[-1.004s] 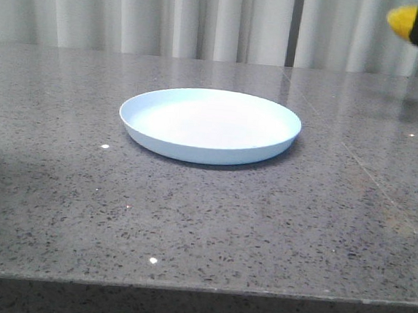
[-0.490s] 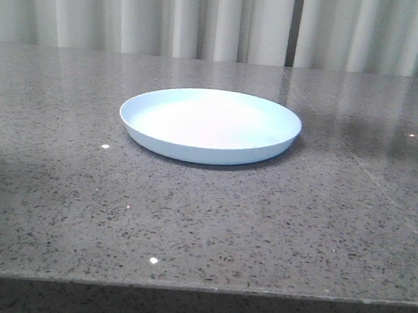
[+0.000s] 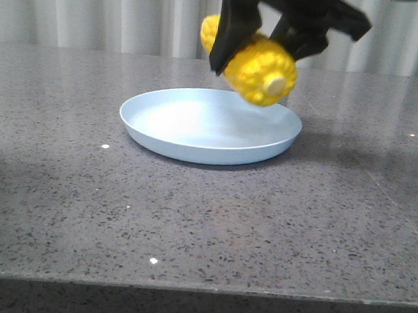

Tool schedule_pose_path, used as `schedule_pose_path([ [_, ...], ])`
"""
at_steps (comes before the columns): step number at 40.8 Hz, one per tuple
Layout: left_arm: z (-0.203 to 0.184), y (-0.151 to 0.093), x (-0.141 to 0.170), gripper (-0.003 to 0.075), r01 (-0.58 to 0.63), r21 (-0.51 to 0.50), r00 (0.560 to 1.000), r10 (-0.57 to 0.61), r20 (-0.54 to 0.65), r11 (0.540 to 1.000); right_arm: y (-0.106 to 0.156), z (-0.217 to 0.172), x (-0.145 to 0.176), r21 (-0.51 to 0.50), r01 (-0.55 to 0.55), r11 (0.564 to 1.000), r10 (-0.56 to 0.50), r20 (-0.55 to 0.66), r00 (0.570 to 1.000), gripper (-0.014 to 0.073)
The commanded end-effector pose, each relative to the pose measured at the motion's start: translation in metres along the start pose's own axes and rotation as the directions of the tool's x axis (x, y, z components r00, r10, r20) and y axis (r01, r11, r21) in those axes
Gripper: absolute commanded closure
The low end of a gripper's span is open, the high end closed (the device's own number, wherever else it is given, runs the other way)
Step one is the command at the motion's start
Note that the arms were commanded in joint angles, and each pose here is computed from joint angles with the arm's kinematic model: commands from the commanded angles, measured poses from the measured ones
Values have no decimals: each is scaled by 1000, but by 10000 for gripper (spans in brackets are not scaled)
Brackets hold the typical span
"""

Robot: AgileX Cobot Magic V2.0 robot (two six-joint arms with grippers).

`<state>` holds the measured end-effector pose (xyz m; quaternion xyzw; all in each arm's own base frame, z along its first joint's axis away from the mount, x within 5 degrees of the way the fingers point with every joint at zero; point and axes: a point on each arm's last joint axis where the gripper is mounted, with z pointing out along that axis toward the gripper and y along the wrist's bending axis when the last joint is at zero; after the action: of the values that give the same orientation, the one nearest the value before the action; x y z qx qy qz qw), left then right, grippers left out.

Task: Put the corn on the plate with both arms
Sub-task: 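Carry the corn with the right gripper over the plate and lower it, then open the right gripper and lift it off the corn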

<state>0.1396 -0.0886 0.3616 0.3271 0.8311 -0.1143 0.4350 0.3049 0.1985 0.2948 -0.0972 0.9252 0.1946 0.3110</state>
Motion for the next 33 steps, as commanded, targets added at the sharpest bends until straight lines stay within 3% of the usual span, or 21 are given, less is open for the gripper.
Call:
schedule_pose_path([
  [1,-6,1,-13,409,9,-11,995,-8,101,1000,6,-4,-16,-46,-22,999,28,129,991,341],
  [9,-6,1,-13,409,9,-11,995,-8,101,1000,2,20,-10,-30,-37,999,39,83,996,200],
  [17,-6,1,-13,409,9,-11,995,-8,101,1000,4,13,-13,-38,-34,999,38,103,994,27],
  [26,-6,1,-13,409,9,-11,995,-8,101,1000,9,-35,-22,-45,24,999,-14,195,981,13],
  [33,-6,1,-13,409,9,-11,995,-8,101,1000,8,-93,-22,22,120,992,-122,253,960,13],
])
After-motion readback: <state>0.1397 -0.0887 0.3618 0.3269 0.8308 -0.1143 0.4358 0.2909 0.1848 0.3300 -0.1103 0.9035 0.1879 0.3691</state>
